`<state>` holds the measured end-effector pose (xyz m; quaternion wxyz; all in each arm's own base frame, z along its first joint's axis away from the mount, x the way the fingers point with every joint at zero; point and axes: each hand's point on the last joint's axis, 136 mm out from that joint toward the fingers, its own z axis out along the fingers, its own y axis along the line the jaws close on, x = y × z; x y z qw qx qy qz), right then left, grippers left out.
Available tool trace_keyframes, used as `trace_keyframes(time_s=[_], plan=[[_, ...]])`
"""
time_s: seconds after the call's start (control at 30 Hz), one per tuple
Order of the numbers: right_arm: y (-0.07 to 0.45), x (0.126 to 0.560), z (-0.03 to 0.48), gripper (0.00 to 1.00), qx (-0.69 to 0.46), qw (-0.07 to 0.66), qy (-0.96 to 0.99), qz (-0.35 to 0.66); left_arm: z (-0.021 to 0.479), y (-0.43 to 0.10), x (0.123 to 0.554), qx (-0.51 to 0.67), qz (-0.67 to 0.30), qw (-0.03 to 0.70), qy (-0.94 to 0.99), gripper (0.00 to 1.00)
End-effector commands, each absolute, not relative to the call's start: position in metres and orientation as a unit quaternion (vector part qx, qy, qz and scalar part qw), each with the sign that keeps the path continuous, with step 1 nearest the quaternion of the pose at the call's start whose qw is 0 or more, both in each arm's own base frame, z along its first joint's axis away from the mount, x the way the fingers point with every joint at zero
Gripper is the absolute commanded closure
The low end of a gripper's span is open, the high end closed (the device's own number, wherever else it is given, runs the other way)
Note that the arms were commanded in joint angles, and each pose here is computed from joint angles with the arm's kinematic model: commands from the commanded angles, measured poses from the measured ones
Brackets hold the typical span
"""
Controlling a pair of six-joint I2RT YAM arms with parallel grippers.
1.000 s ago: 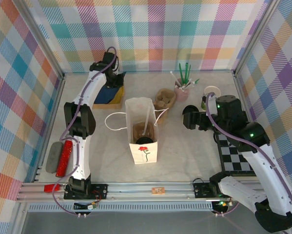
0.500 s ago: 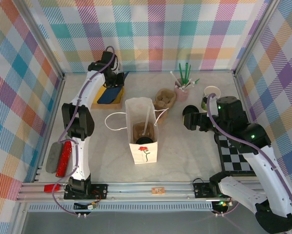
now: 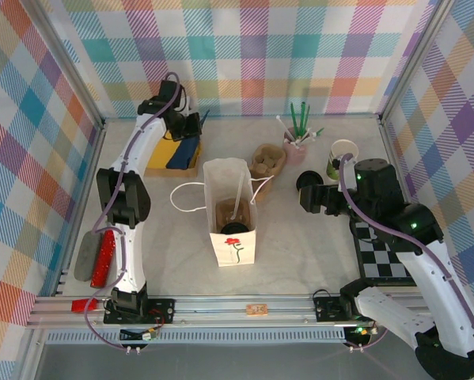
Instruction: Pack the takeout coffee
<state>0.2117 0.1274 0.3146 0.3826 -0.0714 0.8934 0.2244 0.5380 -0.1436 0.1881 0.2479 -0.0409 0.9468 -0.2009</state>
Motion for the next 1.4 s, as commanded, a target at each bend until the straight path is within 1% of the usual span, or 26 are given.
trace_keyframes(time_s=[0.0,0.2,0.53,0.73,0.87,0.9,0.93,1.03,1.13,1.17,1.23,1.37], plan=[[0.129,0.209,0.312,0.12,-0.068,0.376,0.894,0.233,0.216,-0.131,0.537,-0.058,-0.221,0.272,0.935,0.98],[0.131,0.21,0.312,0.12,-0.069,0.373,0.894,0.239,0.204,-0.11,0.543,-0.086,-0.234,0.264,0.932,0.98],[0.132,0.209,0.314,0.12,-0.07,0.372,0.894,0.242,0.17,-0.078,0.552,-0.112,-0.212,0.242,0.94,0.98],[0.134,0.21,0.316,0.13,-0.071,0.37,0.893,0.245,0.149,-0.06,0.559,-0.118,-0.181,0.225,0.95,0.96],[0.134,0.21,0.316,0.13,-0.072,0.37,0.894,0.243,0.138,-0.05,0.564,-0.127,-0.179,0.218,0.951,0.93],[0.134,0.21,0.315,0.13,-0.072,0.369,0.894,0.243,0.136,-0.049,0.564,-0.129,-0.181,0.215,0.951,0.91],[0.134,0.21,0.316,0.13,-0.073,0.37,0.894,0.242,0.134,-0.047,0.565,-0.133,-0.182,0.213,0.951,0.86],[0.135,0.212,0.316,0.13,-0.073,0.369,0.894,0.243,0.127,-0.044,0.567,-0.138,-0.185,0.206,0.951,0.64],[0.136,0.212,0.316,0.13,-0.074,0.367,0.894,0.245,0.121,-0.035,0.568,-0.139,-0.165,0.203,0.955,0.39],[0.136,0.212,0.315,0.13,-0.074,0.367,0.894,0.245,0.121,-0.029,0.567,-0.139,-0.146,0.201,0.959,0.34],[0.136,0.212,0.315,0.13,-0.074,0.366,0.895,0.244,0.131,-0.022,0.565,-0.134,-0.119,0.208,0.962,0.29],[0.138,0.214,0.312,0.13,-0.073,0.364,0.895,0.247,0.159,-0.016,0.565,-0.113,-0.068,0.251,0.959,0.22]])
